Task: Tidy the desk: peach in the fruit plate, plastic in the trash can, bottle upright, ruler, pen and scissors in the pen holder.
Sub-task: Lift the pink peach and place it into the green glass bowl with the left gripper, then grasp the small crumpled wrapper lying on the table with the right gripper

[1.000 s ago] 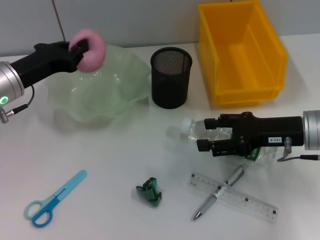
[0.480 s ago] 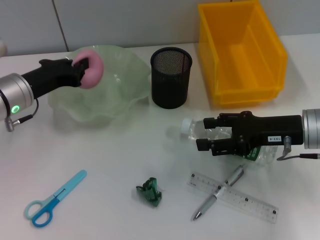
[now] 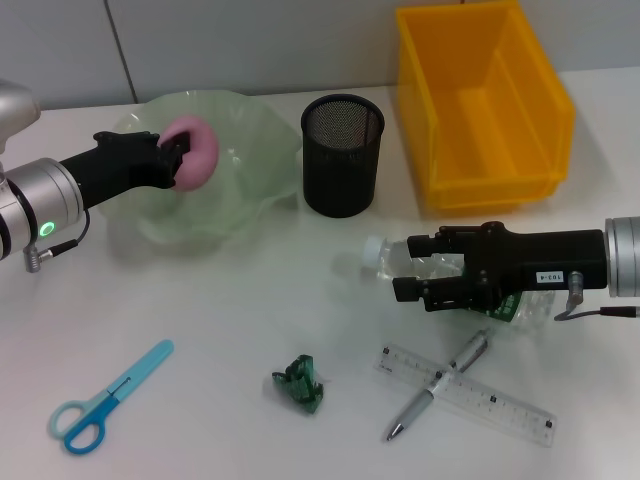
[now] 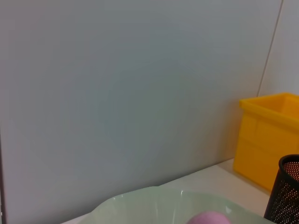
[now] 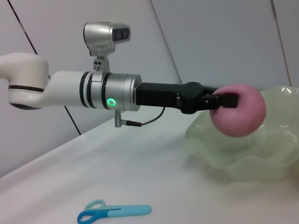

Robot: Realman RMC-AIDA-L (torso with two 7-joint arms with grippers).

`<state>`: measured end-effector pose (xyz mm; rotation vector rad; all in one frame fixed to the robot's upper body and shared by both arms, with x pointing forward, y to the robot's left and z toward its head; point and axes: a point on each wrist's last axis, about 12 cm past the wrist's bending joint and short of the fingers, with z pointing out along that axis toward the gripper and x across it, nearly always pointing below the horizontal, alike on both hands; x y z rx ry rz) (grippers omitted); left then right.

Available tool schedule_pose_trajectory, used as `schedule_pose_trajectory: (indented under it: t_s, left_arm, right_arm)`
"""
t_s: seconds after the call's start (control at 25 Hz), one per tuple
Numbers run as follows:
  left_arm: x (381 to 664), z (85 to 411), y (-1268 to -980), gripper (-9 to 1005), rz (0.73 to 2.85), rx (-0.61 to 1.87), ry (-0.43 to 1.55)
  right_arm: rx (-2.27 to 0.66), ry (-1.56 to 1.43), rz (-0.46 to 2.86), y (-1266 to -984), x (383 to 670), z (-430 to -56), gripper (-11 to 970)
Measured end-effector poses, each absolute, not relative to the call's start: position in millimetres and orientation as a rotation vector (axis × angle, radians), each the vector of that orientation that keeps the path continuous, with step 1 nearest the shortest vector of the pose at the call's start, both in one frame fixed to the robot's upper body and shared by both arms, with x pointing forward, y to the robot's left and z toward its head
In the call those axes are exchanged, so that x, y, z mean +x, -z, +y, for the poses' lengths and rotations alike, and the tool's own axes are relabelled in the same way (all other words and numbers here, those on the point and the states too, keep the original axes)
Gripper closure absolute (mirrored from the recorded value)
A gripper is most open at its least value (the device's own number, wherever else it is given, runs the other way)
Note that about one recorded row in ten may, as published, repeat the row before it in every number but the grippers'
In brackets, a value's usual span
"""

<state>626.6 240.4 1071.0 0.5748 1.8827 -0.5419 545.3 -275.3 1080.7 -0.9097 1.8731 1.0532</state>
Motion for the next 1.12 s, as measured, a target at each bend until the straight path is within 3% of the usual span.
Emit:
schedule_pose_trajectory:
  t_s: [0.28,0.48,0.64,0.8,1.12]
  left_arm:
    - [626.7,240.5,-1070.9,918,1.883,0.573,0.541]
    - [626.5,241.5,-1070.4,780,1.888,0.554,0.544]
    - [625.7,240.6,-1069.2,537,1.892,0.553,0.549]
    - [625.6,240.0,-1068.9,358,1.893,0.553,0.551]
    - [625.6,239.2,-1069.6,321,1.889,0.555,0.557]
  right_arm:
    - [-0.910,-1.053,1.873,-1080.7,545.3,-275.3,179]
    - [-0.910,-1.053,1.873,-1080.7,545.3,-275.3,179]
    - [-0.910,-1.053,1.873,-1080.7,545.3,-275.3,180]
    - [-0.914,-1.051,1.870,-1080.9,545.6,-275.1,180]
    - [-0.916,-1.051,1.867,-1080.8,545.6,-274.5,180]
